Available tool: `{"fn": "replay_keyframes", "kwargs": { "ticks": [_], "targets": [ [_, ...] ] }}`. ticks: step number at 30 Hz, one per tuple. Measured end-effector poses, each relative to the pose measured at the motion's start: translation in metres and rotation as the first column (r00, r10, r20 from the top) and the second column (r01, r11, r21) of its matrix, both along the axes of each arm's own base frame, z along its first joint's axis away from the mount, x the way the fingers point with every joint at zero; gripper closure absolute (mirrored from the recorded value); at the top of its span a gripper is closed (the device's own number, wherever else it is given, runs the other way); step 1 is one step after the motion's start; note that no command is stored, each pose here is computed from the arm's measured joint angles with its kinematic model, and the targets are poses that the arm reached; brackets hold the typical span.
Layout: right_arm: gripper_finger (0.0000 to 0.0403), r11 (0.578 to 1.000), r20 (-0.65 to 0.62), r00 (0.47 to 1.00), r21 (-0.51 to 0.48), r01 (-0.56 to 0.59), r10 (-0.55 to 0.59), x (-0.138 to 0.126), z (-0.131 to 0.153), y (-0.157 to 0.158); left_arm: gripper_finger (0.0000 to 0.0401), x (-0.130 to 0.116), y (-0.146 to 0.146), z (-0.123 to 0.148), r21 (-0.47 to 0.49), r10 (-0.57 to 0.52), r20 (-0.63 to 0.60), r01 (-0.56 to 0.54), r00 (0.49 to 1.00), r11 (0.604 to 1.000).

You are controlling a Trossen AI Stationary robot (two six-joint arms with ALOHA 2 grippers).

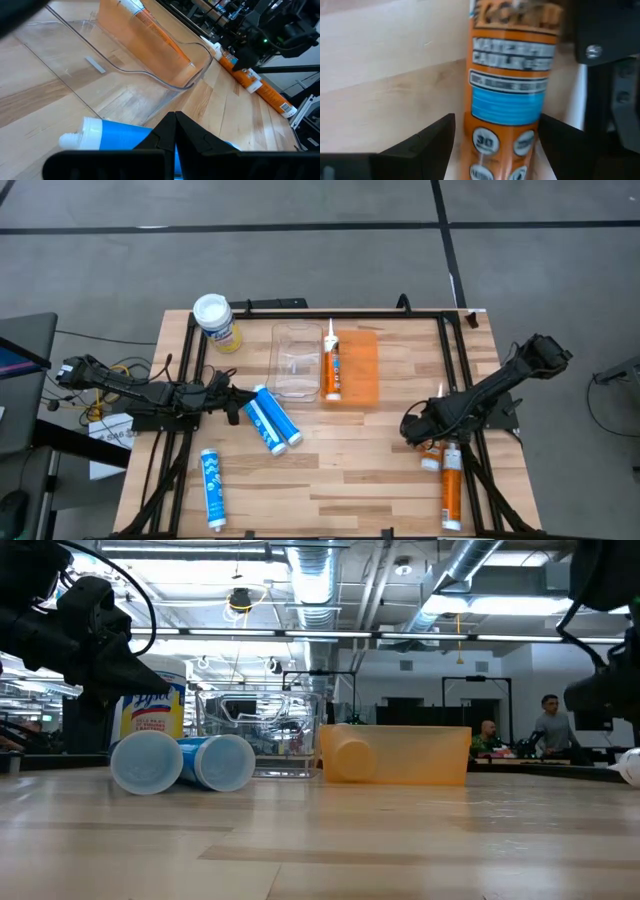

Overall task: Pick & place silicon tubes, Sealant and Lysol wipes
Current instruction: Put the top orange sealant into the orange bin

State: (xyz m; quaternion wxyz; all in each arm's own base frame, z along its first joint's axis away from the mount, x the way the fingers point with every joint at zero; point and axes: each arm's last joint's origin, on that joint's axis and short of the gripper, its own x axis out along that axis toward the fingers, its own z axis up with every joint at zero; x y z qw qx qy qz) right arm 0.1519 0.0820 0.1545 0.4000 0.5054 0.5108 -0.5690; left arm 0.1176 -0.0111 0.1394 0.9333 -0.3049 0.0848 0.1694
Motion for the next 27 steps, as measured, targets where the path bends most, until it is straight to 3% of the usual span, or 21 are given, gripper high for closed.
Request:
{"fn": "replay_keyframes", "kwargs": {
  "ticks": [11, 22, 27],
  "targets": [
    [0.0135, 0.999, 0.047, 0.998, 0.022, 0.043, -0.044, -0.001, -0.018, -0.009, 0.0401, 0.000, 0.000, 0.000, 0.000, 0.000, 0.001, 0.000, 1.000, 1.000],
    [0.0200, 0.998, 0.064, 0.996, 0.029, 0.056, -0.058, 0.000, -0.021, -0.012, 0.0401, 0.000, 0.000, 0.000, 0.000, 0.000, 0.000, 0.000, 1.000, 1.000],
    [0.0192, 0.998, 0.064, 0.996, 0.028, 0.063, -0.064, 0.000, -0.022, -0.012, 0.0401, 0.000, 0.000, 0.000, 0.000, 0.000, 0.000, 0.000, 1.000, 1.000]
  ]
}}
